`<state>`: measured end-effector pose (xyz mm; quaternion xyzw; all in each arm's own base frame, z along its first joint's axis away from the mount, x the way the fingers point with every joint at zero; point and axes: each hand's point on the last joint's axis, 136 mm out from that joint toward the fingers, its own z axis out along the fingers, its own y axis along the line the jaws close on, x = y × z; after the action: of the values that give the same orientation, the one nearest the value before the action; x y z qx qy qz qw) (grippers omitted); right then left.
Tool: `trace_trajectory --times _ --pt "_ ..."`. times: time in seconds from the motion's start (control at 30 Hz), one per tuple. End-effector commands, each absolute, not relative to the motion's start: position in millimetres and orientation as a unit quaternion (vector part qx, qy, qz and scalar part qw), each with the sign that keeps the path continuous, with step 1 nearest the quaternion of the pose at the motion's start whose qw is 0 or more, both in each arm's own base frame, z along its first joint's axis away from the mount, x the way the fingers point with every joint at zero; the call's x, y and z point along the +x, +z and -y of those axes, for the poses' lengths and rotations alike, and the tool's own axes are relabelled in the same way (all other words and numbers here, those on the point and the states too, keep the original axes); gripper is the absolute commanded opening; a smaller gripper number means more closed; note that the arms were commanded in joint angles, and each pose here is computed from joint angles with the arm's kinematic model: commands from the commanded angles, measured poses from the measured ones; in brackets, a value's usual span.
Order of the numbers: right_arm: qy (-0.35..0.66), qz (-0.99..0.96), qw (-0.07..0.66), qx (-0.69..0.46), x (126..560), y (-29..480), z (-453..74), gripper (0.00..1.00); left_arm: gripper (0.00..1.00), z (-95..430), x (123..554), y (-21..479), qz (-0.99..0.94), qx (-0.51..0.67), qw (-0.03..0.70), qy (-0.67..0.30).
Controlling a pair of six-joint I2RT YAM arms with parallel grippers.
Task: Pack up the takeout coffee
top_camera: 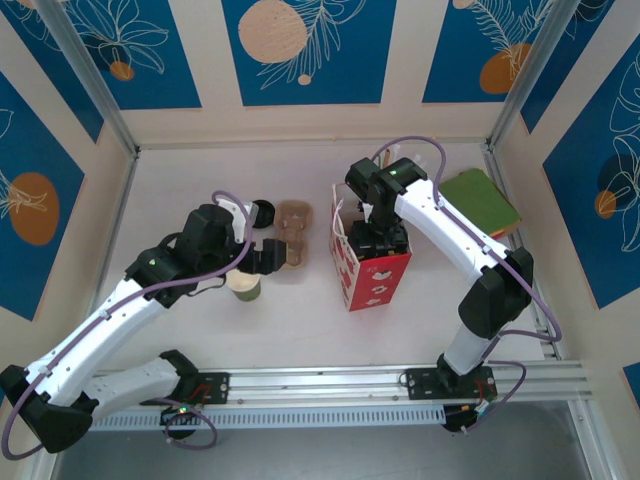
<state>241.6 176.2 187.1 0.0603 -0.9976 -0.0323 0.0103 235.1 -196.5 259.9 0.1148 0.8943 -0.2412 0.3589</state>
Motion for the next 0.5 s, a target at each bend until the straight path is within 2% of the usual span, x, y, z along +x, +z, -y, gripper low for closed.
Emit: trace_trajectory --times 0.0,0.47 --pt "-0.043 0.997 0.014 0.062 235.3 190.5 -174.7 0.65 1.0 196.4 236.3 265.5 -0.888 0.119 0.368 -0.248" --pt "-0.041 0.997 0.017 0.06 235.6 186.1 -173.7 0.65 1.0 196.6 236.4 263.8 -0.889 0.12 0.366 -0.247"
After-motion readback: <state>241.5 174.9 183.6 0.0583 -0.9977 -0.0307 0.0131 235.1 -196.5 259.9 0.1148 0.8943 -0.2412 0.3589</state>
